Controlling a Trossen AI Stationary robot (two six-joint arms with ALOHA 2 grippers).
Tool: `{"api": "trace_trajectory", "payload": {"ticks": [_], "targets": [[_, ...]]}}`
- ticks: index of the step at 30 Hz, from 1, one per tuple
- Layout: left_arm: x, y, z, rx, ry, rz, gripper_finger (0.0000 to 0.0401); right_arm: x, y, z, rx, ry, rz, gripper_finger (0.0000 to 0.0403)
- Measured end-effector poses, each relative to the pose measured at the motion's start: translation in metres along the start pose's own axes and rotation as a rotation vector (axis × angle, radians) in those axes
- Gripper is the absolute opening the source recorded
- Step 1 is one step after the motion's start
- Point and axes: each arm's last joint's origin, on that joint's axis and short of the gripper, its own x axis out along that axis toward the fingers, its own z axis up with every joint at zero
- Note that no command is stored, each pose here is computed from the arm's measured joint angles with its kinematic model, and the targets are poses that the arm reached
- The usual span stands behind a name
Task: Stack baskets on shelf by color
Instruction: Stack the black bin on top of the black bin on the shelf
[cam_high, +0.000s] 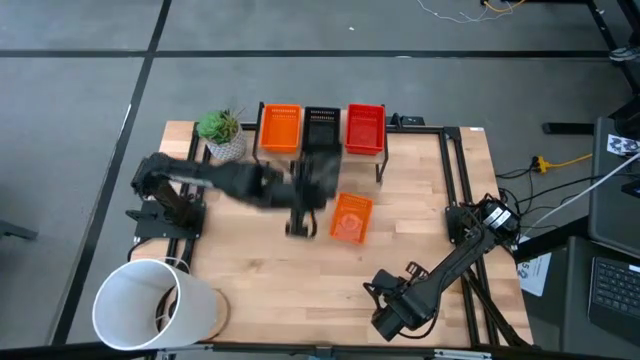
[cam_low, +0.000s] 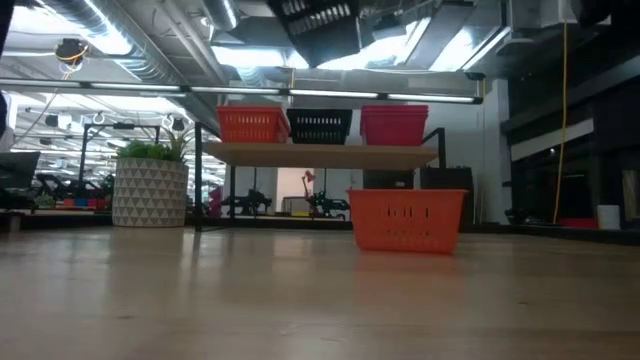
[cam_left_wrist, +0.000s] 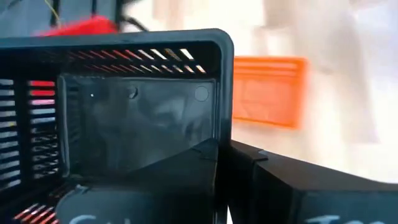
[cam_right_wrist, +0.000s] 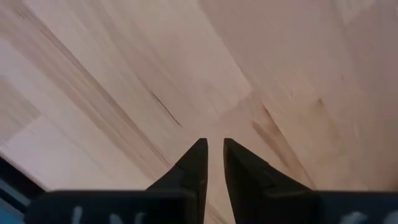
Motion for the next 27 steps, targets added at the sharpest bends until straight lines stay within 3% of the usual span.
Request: {"api": "trace_trajectory", "payload": {"ticks": [6, 10, 19, 27], "targets": [[0.027, 0.093, -0.015, -0.070, 0.032, -0.005, 0.0000, 0.000, 0.001, 0.001, 0.049, -0.017, 0.004, 0.0053], [0.039, 0.126, -0.031, -0.085, 0.049, -0.006, 0.0000, 0.000, 0.001, 0.001, 0.052, -0.016, 0.005, 0.0053], [0.067, 0.146, -0.045, -0.073, 0.083, -0.088, 0.0000, 0.001, -0.001, 0.008, 0.073, -0.013, 0.002, 0.0053], [0.082, 0.152, -0.048, -0.079, 0.124, -0.026, 0.0000, 0.001, -0.001, 0.010, 0.079, -0.011, 0.002, 0.0053]]}}
